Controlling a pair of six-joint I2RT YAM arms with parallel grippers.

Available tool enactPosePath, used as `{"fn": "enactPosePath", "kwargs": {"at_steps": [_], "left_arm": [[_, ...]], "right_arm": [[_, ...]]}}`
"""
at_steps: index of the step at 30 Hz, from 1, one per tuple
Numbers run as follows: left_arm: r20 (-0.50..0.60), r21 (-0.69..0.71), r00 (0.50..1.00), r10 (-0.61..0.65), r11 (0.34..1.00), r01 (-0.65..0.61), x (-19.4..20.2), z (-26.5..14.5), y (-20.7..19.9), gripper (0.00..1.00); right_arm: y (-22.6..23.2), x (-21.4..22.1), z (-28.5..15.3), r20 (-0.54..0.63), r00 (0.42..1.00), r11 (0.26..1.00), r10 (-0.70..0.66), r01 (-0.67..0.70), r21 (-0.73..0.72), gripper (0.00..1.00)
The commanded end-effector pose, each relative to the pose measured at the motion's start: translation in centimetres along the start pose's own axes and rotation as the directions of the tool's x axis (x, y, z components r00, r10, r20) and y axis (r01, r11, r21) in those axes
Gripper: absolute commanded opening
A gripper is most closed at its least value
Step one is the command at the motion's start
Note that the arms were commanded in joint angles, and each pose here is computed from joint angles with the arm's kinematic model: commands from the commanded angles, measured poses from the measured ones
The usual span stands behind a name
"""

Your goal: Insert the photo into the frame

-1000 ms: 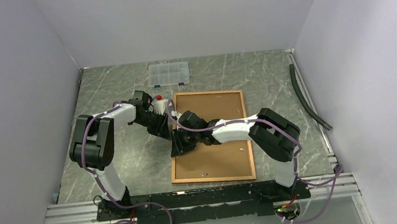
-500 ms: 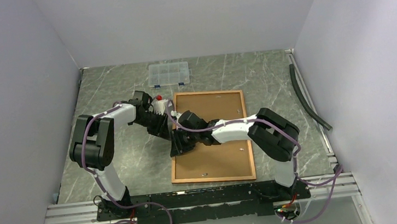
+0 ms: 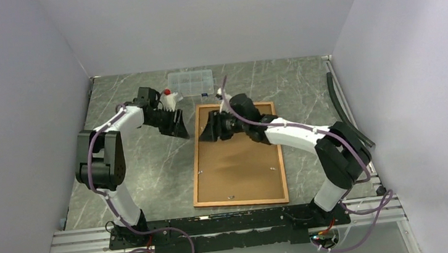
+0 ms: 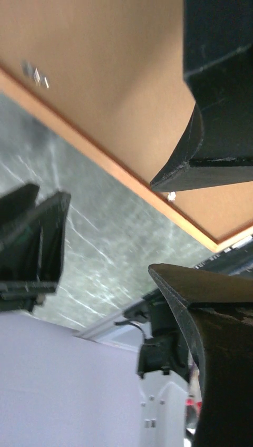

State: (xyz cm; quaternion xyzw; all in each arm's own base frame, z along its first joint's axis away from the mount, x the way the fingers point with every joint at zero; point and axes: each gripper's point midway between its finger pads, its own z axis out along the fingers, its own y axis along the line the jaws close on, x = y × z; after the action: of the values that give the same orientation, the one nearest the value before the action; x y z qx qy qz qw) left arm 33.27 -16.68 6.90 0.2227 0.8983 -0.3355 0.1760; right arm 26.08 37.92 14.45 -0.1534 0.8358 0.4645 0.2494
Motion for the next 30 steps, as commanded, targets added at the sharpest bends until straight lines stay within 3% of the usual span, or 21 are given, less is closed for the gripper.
{"fn": "enactPosePath", "kwargs": {"at_steps": [1, 8, 15, 30], "left_arm": [[0.05, 0.046, 0.998, -0.032, 0.998, 0.03, -2.9, 1.1, 0.3, 0.54], [0.035, 0.093, 0.995, -0.098, 0.991, 0.095, -3.9, 3.5, 1.5, 0.52], [0.016, 0.115, 0.993, -0.113, 0.987, 0.111, -3.3, 4.6, 1.8, 0.41], [0.0, 0.125, 0.992, -0.13, 0.984, 0.129, -2.4, 5.0, 1.8, 0.32]], "right_arm": [[-3.0, -3.4, -1.4, 0.096, 0.995, 0.999, 0.027, -0.03, 0.028, 0.58], [-7.5, -5.4, 1.0, 0.08, 0.994, 0.993, 0.076, -0.083, 0.087, 0.6], [-9.4, -6.3, 4.0, 0.058, 0.994, 0.993, 0.088, -0.092, 0.076, 0.59], [-12.4, -6.8, 7.5, 0.013, 0.995, 0.992, 0.102, -0.103, 0.079, 0.56]]}}
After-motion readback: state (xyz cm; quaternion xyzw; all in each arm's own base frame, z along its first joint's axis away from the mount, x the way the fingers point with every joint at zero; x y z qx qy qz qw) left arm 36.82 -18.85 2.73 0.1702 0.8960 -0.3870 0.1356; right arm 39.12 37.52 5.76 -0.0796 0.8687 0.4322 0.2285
